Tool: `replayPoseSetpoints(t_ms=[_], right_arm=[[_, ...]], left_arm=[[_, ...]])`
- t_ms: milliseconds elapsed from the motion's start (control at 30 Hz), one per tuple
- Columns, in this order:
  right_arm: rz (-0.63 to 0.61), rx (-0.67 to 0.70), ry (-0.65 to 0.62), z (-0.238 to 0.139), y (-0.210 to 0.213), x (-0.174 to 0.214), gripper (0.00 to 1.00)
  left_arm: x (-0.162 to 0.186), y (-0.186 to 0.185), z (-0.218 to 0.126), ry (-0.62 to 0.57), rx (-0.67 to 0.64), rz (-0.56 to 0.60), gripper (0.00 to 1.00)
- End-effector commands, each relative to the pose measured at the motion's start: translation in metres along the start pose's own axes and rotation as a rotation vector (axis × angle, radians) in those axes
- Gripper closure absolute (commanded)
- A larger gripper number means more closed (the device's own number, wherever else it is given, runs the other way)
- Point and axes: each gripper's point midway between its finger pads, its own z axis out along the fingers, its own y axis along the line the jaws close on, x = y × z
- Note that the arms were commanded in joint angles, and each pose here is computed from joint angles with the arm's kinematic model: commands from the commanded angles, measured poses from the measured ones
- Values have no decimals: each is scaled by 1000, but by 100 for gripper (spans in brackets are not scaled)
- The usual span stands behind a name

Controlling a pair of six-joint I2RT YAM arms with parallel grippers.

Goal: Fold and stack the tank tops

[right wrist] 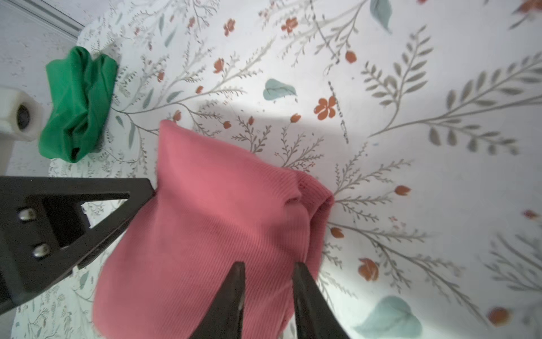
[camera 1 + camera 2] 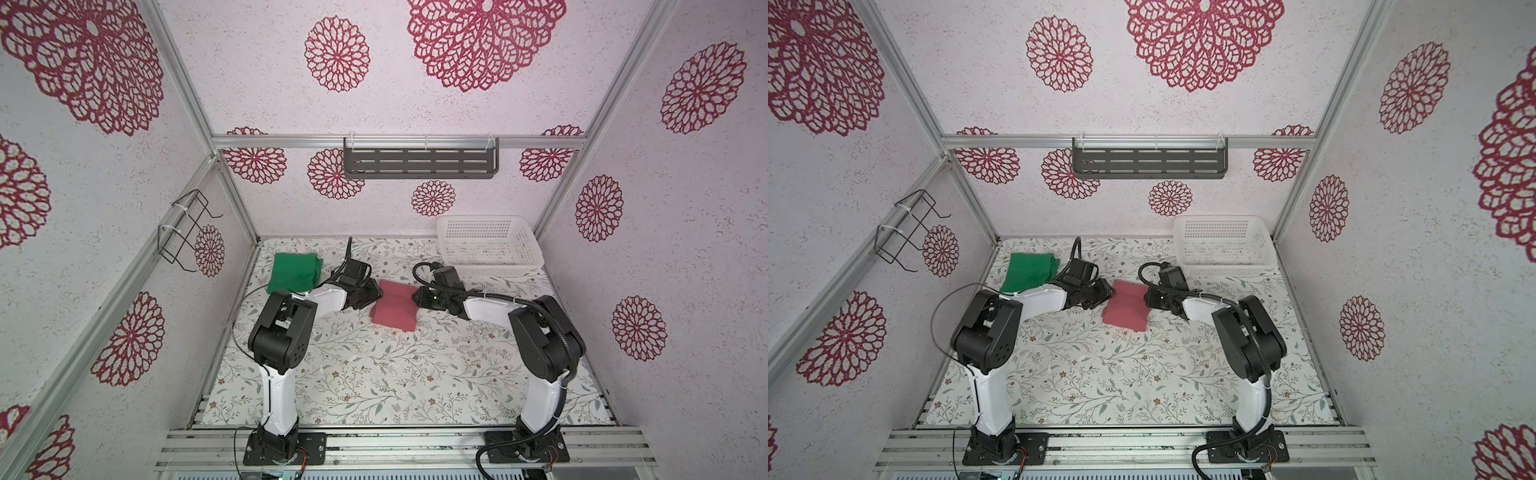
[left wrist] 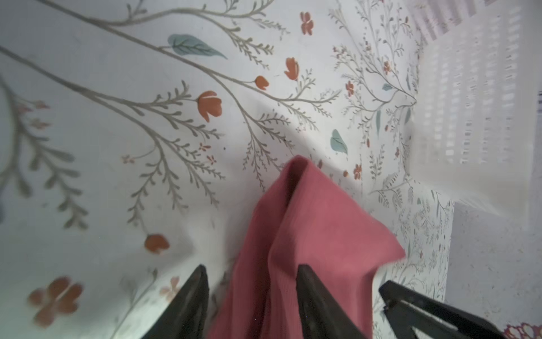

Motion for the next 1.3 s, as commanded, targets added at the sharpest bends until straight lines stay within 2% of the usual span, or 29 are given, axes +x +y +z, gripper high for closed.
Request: replayPoseSetpoints(t_ms=[0, 200, 367, 500, 667, 800, 867, 900, 967, 1033, 1100, 1267], right_arm=[[-60, -52, -64, -39, 27, -24, 67], [-25, -134, -25, -33, 49, -1, 65], [6, -172, 24, -9, 57, 22, 69], [46, -175, 52, 7, 51, 41, 71], [66, -159, 91, 15, 43, 58, 72], [42, -153, 128, 1, 49, 70, 71], [30, -170, 130, -15, 56, 70, 69], [18, -171, 121, -26, 58, 66, 67], [-17, -136, 97, -47, 55, 55, 63], [-34, -97, 87, -67, 46, 45, 53], [-32, -70, 96, -79, 33, 42, 46], [16, -54, 115, -80, 10, 51, 45]], left_arm=[[-23, -26, -41, -74, 47, 61, 45], [2, -18, -28, -3, 86, 16, 36], [21, -9, -9, 36, 77, -10, 43], [36, 3, 5, 76, 73, -45, 57], [63, -4, 11, 124, 126, -66, 78], [94, -2, -1, 184, 157, -70, 96], [101, 3, -14, 179, 161, -87, 98], [100, 5, -23, 165, 158, -95, 97], [96, 8, -39, 144, 145, -91, 89], [88, 12, -53, 120, 123, -72, 69], [81, 13, -63, 98, 119, -70, 57], [83, 14, -71, 81, 155, -136, 49]])
